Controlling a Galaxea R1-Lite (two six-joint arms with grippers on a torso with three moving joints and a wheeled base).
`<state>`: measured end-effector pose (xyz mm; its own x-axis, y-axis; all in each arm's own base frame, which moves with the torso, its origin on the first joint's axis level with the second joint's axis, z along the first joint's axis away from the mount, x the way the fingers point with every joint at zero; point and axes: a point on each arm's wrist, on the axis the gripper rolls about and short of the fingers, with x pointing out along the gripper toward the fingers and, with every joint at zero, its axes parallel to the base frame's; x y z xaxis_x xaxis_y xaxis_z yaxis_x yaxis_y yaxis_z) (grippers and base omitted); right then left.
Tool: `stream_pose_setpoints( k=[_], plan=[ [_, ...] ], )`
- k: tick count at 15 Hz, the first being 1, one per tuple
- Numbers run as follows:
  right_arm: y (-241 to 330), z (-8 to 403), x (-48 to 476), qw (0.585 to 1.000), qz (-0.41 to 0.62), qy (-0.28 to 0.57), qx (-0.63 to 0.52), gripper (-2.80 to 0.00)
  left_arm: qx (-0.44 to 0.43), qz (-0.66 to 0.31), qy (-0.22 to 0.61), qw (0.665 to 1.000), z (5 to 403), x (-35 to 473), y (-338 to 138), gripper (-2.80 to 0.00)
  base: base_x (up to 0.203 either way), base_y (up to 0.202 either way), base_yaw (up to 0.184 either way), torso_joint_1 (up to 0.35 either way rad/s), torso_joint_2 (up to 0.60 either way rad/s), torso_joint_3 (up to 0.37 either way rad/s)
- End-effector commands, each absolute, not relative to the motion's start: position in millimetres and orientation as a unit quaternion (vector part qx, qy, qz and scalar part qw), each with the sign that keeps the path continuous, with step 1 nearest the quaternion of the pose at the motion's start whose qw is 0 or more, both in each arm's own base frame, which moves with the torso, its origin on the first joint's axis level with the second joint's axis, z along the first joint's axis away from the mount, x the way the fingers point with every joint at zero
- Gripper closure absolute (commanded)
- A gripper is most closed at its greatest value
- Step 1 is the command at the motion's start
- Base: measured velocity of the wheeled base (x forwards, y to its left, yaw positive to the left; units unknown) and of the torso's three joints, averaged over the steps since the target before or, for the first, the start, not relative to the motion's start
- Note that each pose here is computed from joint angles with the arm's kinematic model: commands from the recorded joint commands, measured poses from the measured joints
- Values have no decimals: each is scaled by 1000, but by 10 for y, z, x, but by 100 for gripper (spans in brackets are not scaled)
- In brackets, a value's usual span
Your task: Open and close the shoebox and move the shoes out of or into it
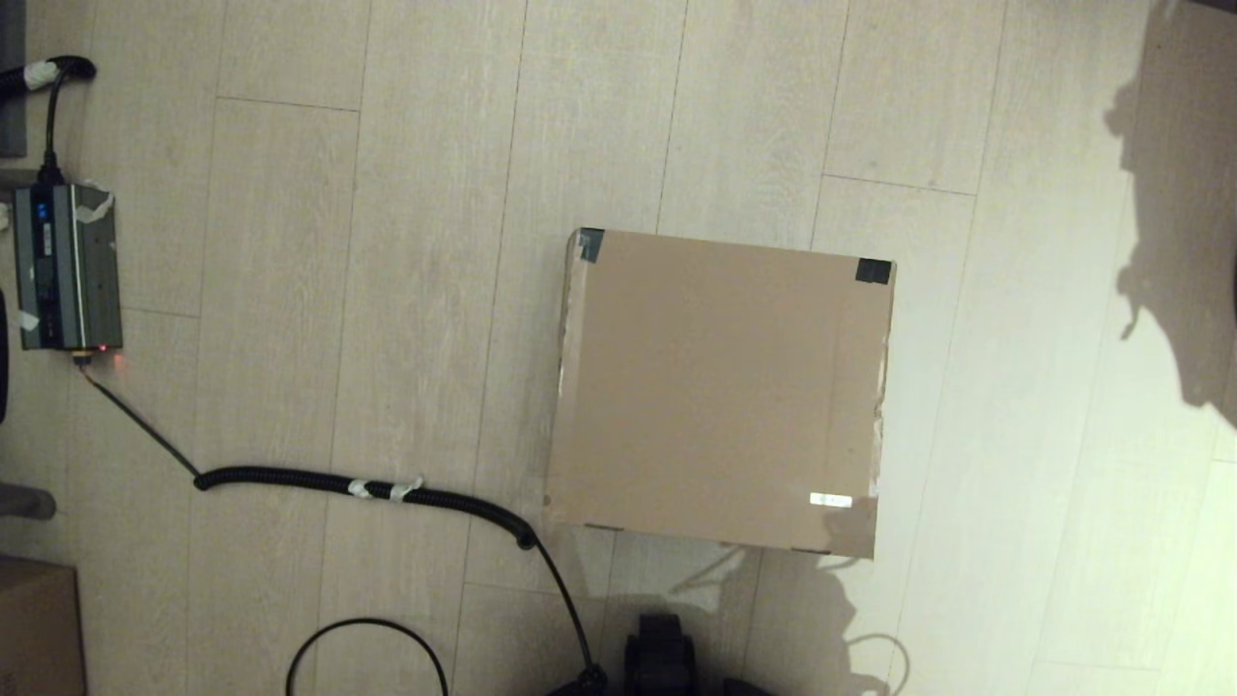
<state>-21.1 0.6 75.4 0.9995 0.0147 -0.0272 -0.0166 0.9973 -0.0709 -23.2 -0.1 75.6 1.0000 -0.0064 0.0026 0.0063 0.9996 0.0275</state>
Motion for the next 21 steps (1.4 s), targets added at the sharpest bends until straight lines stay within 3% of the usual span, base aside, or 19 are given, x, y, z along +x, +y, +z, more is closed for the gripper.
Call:
stream_pose_setpoints(
  k=[1, 21],
  plan=[
    [6, 749, -227, 999, 9, 3, -39, 0, 14, -3, 0, 1000, 756, -230, -1, 0, 0, 0, 0, 0, 0, 0],
    [1, 754, -227, 1000, -2, 2, 1, 0, 14, -3, 0, 1000, 756, -230, -1, 0, 0, 0, 0, 0, 0, 0]
  ],
)
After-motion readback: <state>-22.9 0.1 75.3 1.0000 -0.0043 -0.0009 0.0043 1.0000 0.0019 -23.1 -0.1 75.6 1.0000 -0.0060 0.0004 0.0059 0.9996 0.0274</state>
